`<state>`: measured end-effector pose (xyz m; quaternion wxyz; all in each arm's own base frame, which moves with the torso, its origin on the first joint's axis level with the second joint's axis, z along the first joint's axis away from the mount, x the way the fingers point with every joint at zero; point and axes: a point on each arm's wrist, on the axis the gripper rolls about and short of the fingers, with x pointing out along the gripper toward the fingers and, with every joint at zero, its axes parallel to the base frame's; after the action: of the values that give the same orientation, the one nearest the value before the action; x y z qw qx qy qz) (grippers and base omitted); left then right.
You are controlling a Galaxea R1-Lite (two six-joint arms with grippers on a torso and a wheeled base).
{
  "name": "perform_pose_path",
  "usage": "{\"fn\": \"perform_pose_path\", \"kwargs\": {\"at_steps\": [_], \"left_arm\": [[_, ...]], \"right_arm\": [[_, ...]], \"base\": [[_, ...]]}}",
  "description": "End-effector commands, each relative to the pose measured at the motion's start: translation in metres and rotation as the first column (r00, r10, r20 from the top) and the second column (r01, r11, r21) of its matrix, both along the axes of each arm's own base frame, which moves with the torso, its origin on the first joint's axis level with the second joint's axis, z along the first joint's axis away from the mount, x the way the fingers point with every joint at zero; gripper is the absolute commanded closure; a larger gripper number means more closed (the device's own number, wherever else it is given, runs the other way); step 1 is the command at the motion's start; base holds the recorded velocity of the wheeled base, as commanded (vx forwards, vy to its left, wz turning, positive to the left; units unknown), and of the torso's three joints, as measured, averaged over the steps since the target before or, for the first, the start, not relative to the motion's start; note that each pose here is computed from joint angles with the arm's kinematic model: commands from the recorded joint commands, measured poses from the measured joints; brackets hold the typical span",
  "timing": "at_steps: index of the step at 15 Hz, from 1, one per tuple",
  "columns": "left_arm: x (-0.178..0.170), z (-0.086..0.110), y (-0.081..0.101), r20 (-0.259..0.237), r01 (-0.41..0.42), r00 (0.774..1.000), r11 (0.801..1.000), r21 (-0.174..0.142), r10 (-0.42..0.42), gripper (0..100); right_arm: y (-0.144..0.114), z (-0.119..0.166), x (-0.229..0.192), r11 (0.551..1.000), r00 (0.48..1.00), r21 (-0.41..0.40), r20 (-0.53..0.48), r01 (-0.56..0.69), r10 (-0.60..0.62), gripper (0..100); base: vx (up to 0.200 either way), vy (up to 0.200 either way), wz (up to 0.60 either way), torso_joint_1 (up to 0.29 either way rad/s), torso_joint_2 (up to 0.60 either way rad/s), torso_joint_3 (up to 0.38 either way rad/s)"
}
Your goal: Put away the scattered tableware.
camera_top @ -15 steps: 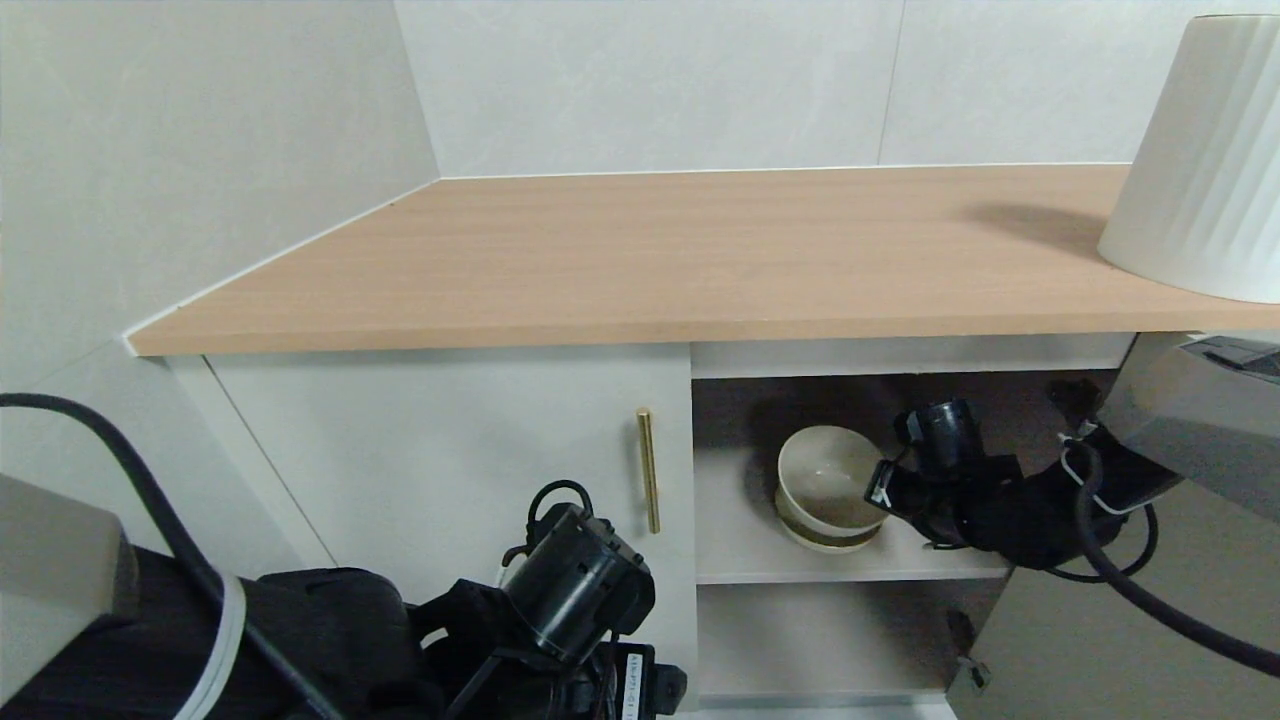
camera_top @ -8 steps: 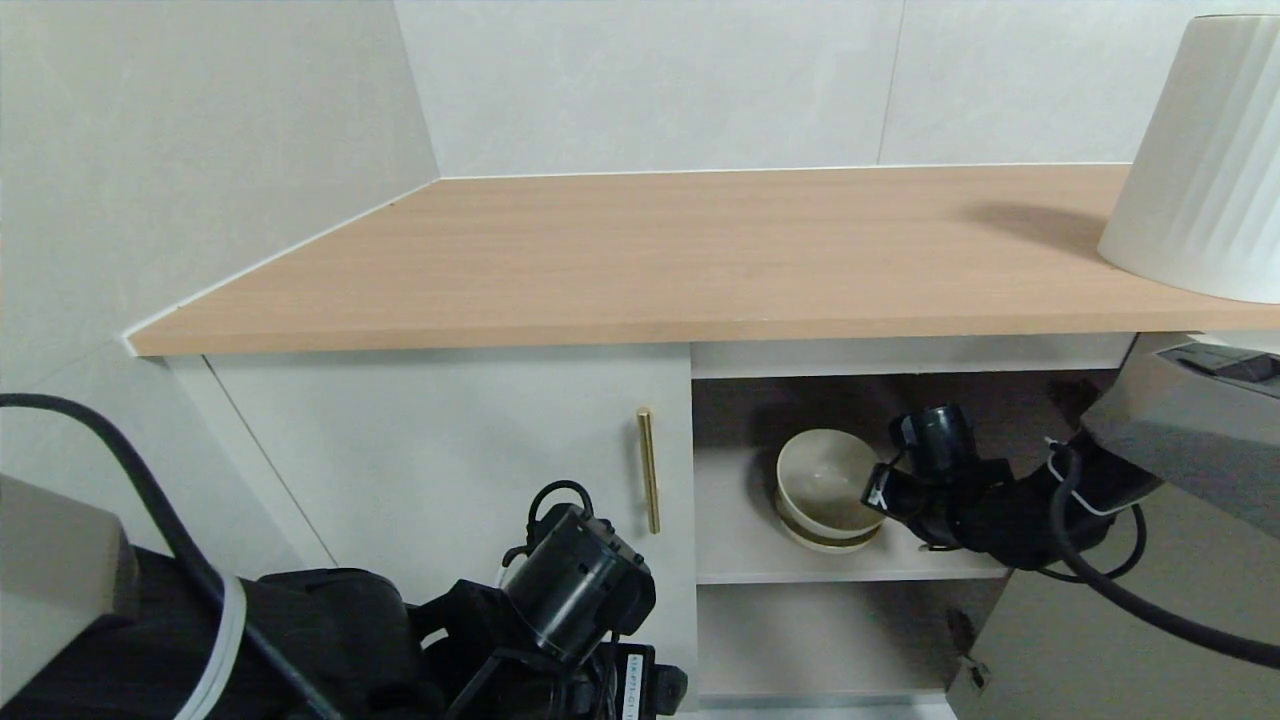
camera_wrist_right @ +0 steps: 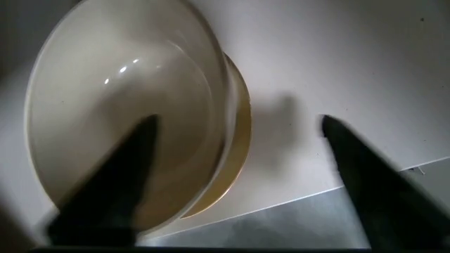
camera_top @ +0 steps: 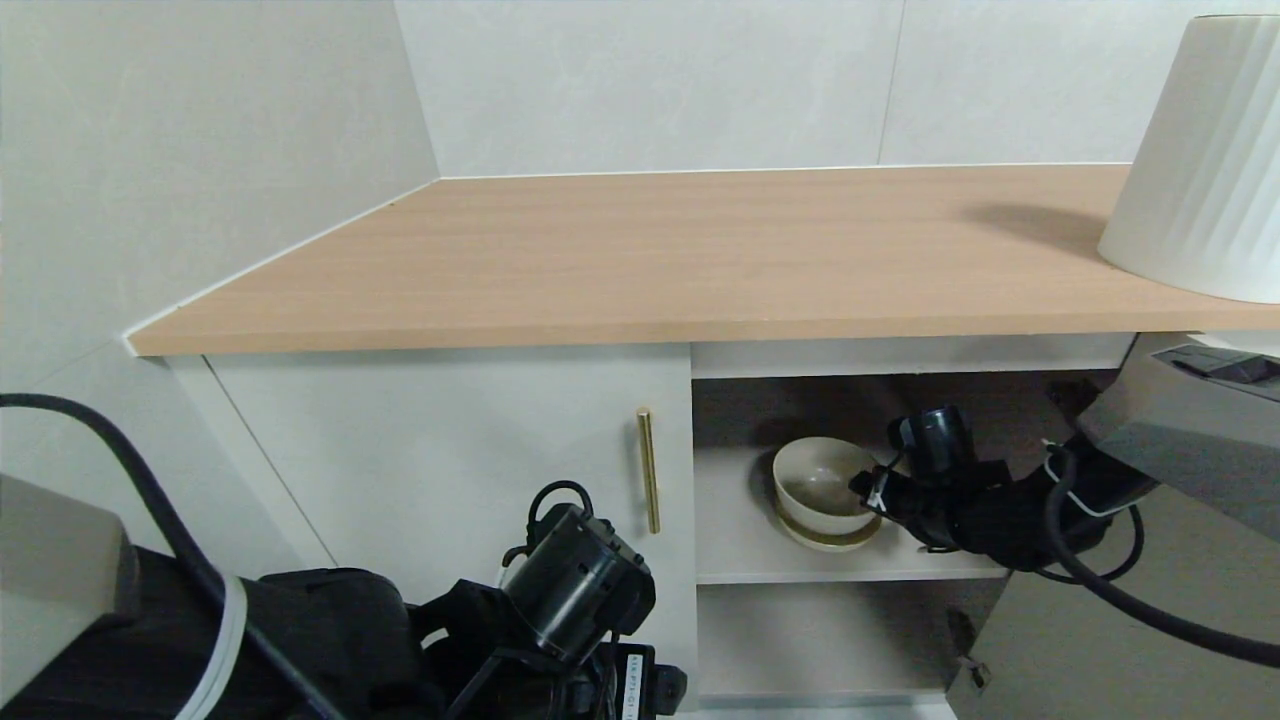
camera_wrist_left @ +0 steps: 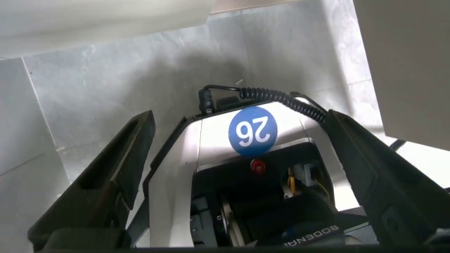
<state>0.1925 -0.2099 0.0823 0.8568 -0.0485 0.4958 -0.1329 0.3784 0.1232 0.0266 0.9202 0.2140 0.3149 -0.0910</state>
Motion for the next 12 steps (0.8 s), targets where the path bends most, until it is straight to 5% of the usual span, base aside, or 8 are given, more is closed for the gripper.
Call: {"fn": "perform_pose_path", "kwargs": {"at_steps": [1,6,9,12], "left_arm": [[0.0,0.0,0.0,0.0,0.0,1.0,1.0,0.0,0.0,0],[-0.007,0.048,0.025,0.079,-0.025,0.996,0.998,-0.055,0.03,0],[-0.023,0.088,0.057,0.179,-0.021,0.983,0.996,-0.087,0.037,0],[-0.033,0.101,0.084,0.196,-0.068,0.977,0.991,-0.114,0.09,0]], "right_arm": [[0.0,0.003,-0.001,1.0,1.0,0.003,0.005,0.0,0.0,0],[-0.002,0.046,-0.048,0.992,0.992,-0.015,0.033,-0.122,0.122,0],[-0.002,0.086,-0.111,0.911,0.909,-0.041,0.066,-0.41,0.412,0],[-0.007,0.103,-0.147,0.87,0.869,-0.045,0.048,-0.49,0.492,0]], "base": [[0.0,0.0,0.0,0.0,0.0,0.0],[0.0,0.0,0.0,0.0,0.0,0.0],[0.0,0.0,0.0,0.0,0.0,0.0],[0.0,0.0,0.0,0.0,0.0,0.0]]}}
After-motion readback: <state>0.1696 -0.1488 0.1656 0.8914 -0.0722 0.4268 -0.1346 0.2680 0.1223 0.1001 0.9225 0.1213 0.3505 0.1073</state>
